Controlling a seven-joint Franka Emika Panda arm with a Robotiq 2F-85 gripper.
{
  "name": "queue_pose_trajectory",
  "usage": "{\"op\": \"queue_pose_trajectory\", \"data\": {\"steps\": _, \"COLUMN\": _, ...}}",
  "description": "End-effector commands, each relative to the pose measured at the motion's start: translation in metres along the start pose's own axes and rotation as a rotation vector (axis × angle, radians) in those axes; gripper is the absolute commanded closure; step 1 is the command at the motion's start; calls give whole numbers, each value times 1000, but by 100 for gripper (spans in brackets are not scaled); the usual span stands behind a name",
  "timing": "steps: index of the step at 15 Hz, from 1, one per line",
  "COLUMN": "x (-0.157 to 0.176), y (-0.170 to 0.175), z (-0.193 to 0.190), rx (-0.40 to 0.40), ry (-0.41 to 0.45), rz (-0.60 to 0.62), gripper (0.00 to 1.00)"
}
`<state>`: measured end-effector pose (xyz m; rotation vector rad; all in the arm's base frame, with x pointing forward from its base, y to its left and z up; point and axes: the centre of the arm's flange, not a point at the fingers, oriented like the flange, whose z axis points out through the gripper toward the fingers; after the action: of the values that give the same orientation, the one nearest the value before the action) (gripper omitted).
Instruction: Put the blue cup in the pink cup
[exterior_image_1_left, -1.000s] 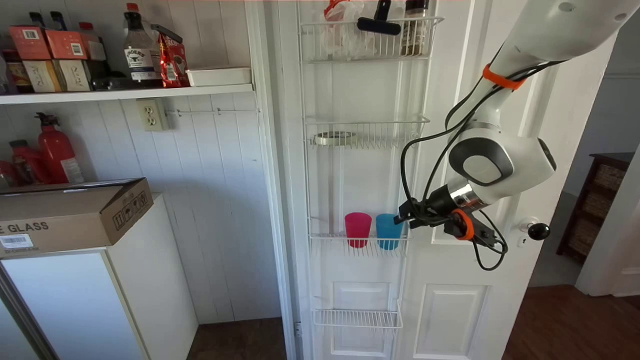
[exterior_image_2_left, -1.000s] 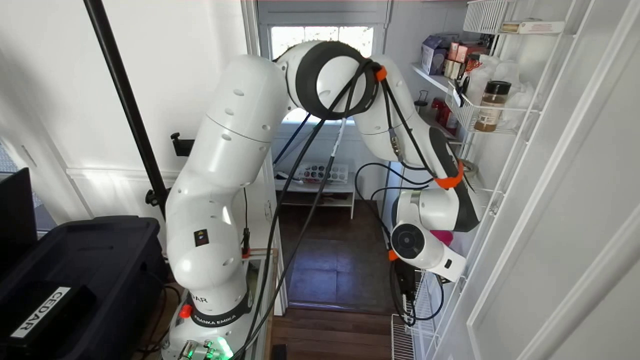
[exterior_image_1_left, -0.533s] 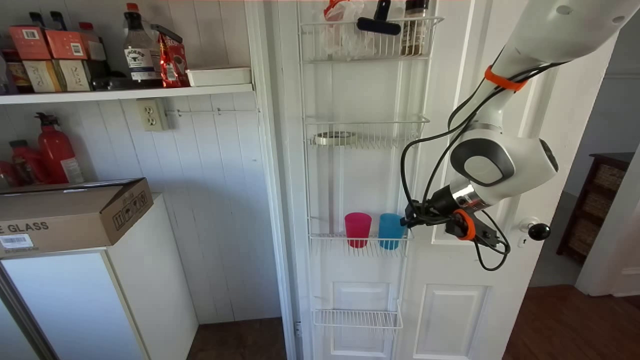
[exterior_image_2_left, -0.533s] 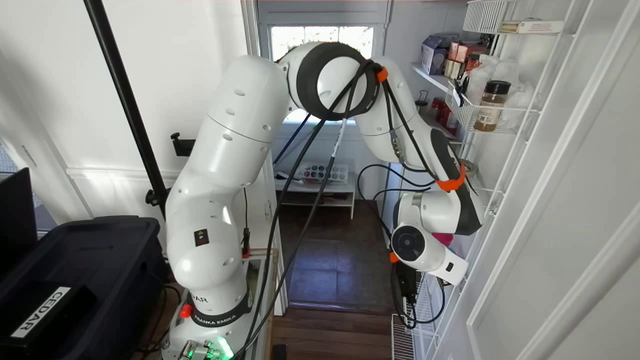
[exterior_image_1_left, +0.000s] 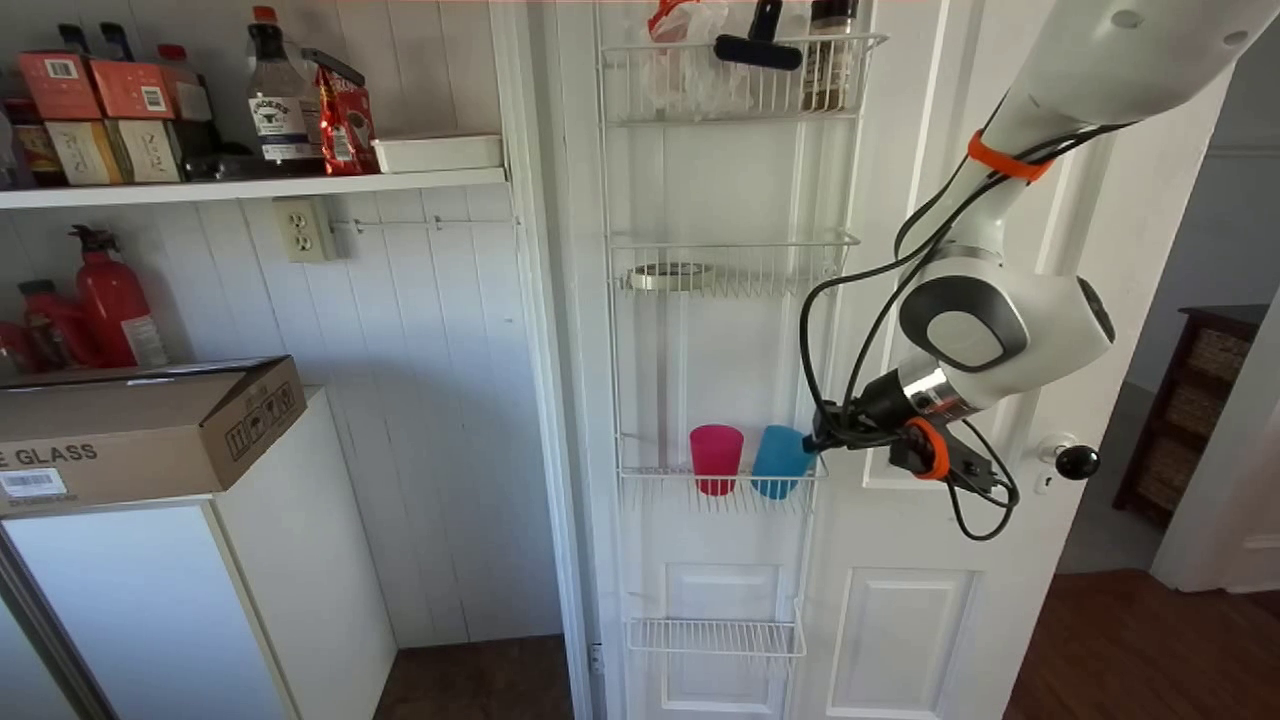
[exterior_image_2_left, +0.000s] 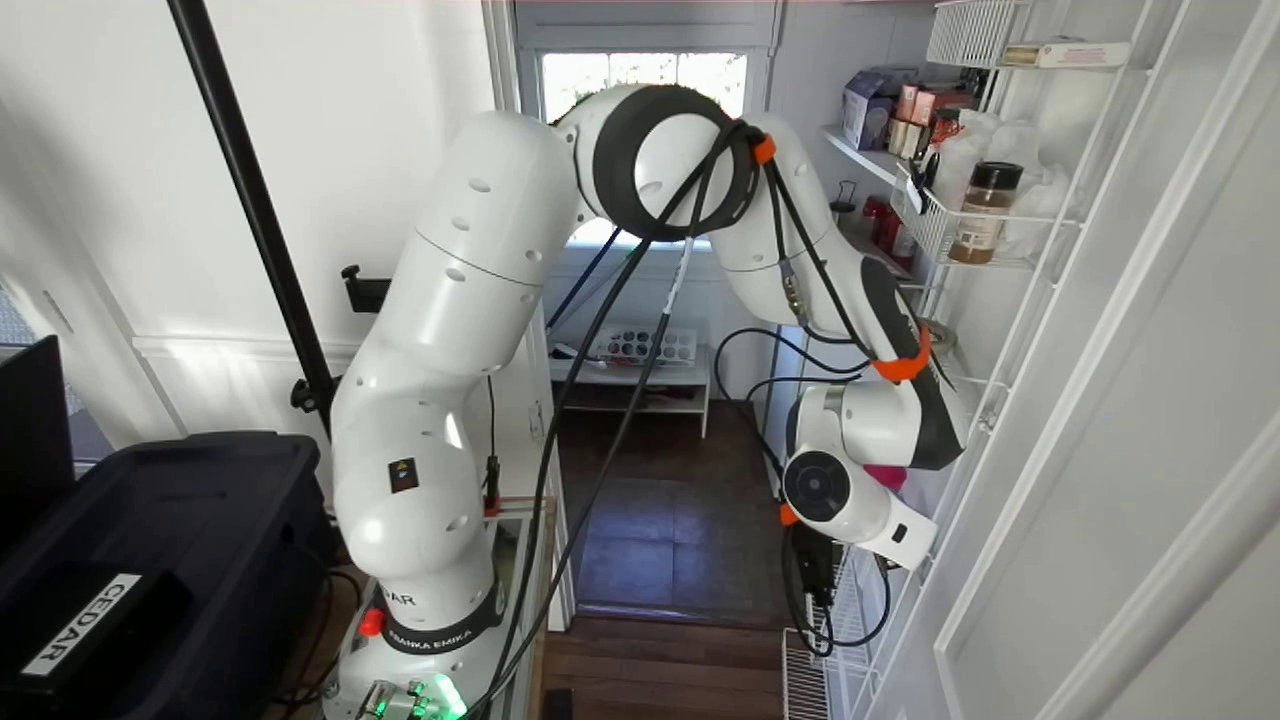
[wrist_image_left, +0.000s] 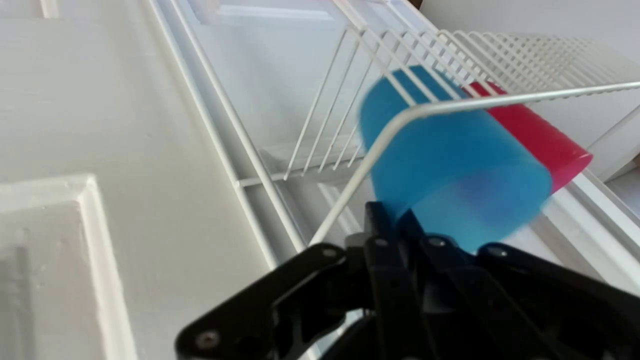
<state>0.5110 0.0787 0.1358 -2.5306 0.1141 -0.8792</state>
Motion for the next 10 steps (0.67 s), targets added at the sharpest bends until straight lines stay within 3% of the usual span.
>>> {"op": "queue_pose_trajectory", "data": {"steps": 1, "x": -1, "y": -1, "z": -8, "rx": -10, "ry": 21, "rz": -6, "gripper": 100}}
{"op": "queue_pose_trajectory", "data": {"steps": 7, "x": 1, "y": 3, "z": -38, "rx": -18, "ry": 53, "rz": -14, "gripper": 99}}
{"op": "queue_pose_trajectory", "data": {"steps": 10, "x": 7, "y": -3, "z": -50, "rx": 15, "ry": 100, "rz": -33, "gripper": 99}}
